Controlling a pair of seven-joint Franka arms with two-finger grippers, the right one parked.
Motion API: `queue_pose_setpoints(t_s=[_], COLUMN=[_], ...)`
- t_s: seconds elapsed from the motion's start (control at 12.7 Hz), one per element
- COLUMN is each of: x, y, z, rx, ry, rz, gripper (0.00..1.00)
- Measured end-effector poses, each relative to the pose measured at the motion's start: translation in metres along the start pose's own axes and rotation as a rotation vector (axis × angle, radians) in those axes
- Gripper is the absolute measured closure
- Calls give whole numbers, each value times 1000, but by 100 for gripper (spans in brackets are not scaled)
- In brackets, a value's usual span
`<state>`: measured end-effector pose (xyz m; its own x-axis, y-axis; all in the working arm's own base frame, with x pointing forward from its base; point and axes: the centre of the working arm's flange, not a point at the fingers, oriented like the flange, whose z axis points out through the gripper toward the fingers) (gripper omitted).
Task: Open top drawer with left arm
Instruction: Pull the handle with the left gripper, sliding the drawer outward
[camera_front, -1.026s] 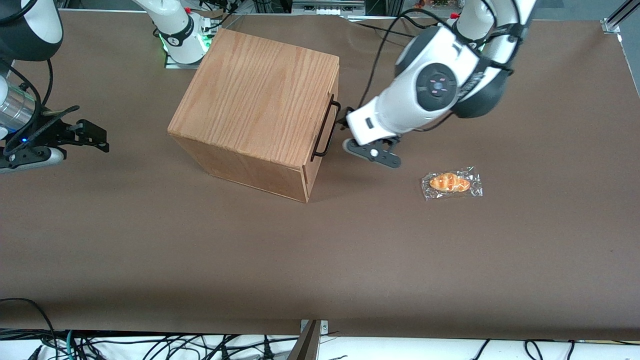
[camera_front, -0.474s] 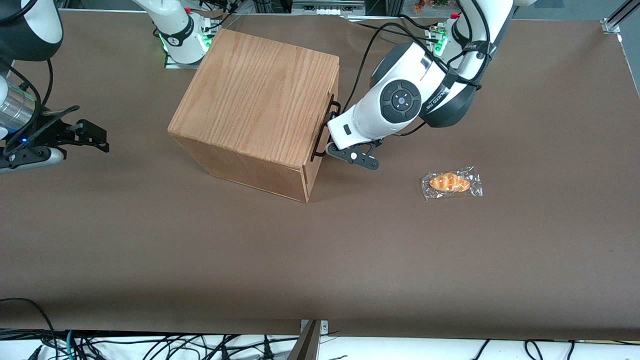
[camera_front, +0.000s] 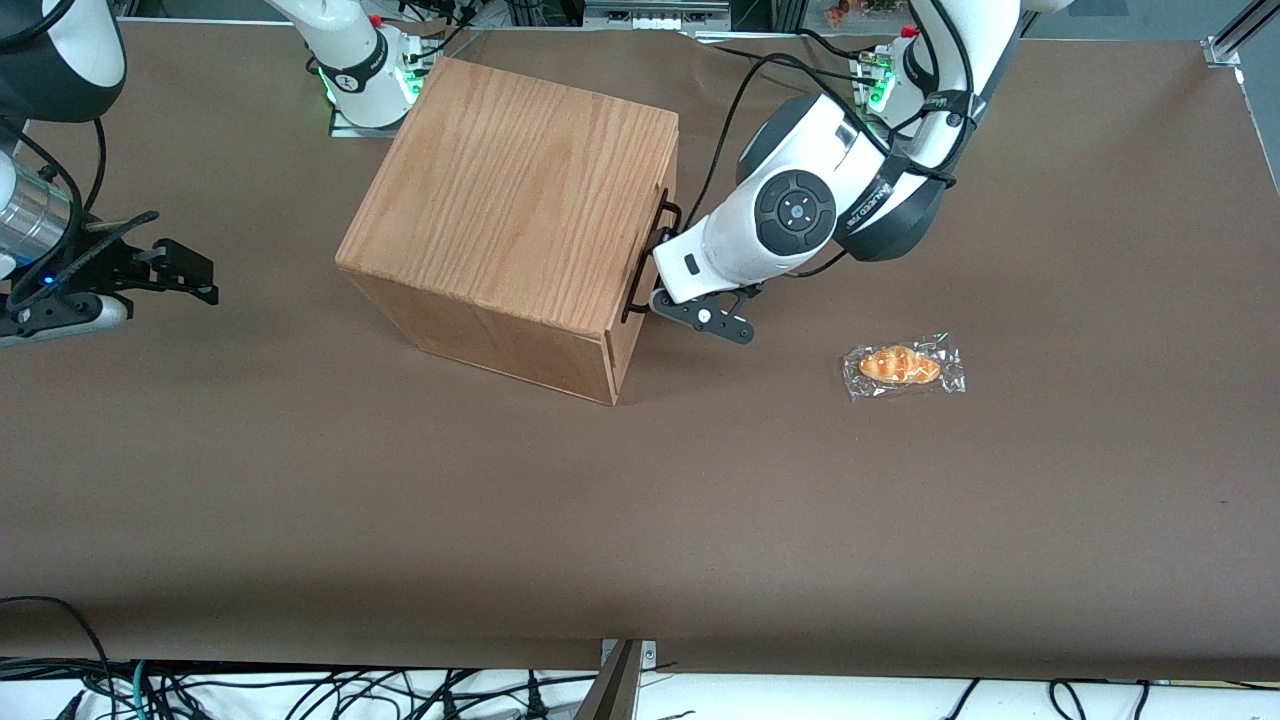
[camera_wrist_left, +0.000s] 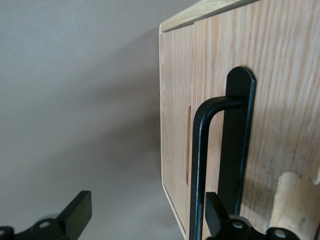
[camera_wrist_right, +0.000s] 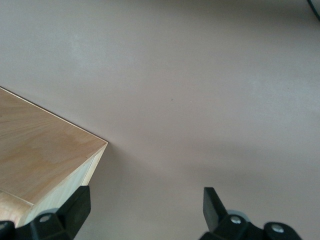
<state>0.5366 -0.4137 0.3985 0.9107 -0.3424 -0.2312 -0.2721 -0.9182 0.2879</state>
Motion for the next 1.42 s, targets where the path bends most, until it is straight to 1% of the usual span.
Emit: queue_pose_setpoints(t_s=[0.39,0.71,0.87,1.18,1.42], x=[5,7,9,12,16], y=[-3,-7,-15,-37,-68], z=[14,17,14,8,-1], rx=[2,5,28,26,18], ry=[-20,-24,-17,-34,-48], rz=[30,30,46,52,73], gripper=[0,0,0,0,0])
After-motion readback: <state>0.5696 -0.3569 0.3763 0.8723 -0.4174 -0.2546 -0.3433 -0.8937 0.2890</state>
